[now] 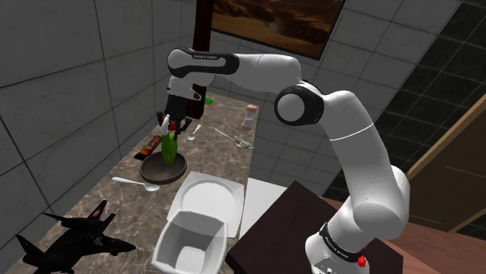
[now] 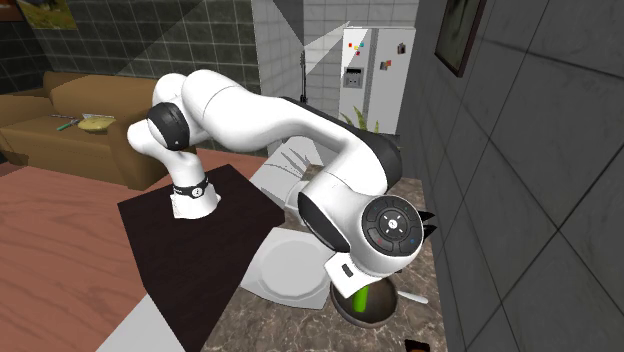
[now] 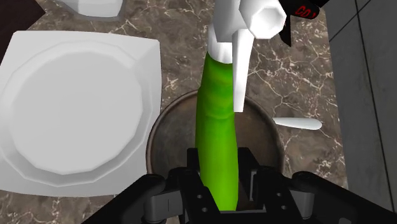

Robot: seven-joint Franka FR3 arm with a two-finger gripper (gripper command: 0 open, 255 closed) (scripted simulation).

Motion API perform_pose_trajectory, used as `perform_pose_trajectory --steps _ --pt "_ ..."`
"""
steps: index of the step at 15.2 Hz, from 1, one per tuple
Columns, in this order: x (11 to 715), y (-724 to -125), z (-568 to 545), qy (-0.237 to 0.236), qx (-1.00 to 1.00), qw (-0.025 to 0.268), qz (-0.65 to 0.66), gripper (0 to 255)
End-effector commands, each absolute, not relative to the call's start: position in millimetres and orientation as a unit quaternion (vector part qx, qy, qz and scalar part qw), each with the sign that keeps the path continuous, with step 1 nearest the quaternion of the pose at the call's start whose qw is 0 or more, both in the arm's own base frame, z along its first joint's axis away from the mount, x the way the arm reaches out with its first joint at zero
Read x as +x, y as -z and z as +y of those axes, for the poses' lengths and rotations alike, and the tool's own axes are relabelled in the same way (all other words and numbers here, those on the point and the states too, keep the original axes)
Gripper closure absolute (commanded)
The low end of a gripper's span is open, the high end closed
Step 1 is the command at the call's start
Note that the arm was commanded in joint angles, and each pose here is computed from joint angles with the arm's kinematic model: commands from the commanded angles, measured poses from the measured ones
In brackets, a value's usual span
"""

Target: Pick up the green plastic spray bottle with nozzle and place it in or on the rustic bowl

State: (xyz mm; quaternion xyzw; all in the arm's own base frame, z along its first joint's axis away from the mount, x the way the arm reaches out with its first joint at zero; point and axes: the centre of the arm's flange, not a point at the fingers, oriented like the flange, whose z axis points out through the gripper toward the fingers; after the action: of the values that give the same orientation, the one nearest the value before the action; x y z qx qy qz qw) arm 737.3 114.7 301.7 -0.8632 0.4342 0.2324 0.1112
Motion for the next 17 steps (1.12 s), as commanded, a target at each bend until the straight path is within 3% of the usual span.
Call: perform_pose_trajectory --steps 1,4,5,10,14,17 --pt "737.4 -301.7 114.7 -0.232 -0.863 0.111 0.434 255" --pt "737.4 -301.7 114.7 -0.232 -0.863 0.111 0.434 255" --pt "737.4 -301.7 114.7 -0.232 -0.863 0.111 0.434 0" --pt "737.4 -301.7 114.7 -0.232 -0.863 0.111 0.434 0" --pt "752.5 -345.0 95.0 -0.232 -0.863 0.111 0.434 0" --pt "752.6 -345.1 95.0 -0.232 -0.863 0.111 0.434 0"
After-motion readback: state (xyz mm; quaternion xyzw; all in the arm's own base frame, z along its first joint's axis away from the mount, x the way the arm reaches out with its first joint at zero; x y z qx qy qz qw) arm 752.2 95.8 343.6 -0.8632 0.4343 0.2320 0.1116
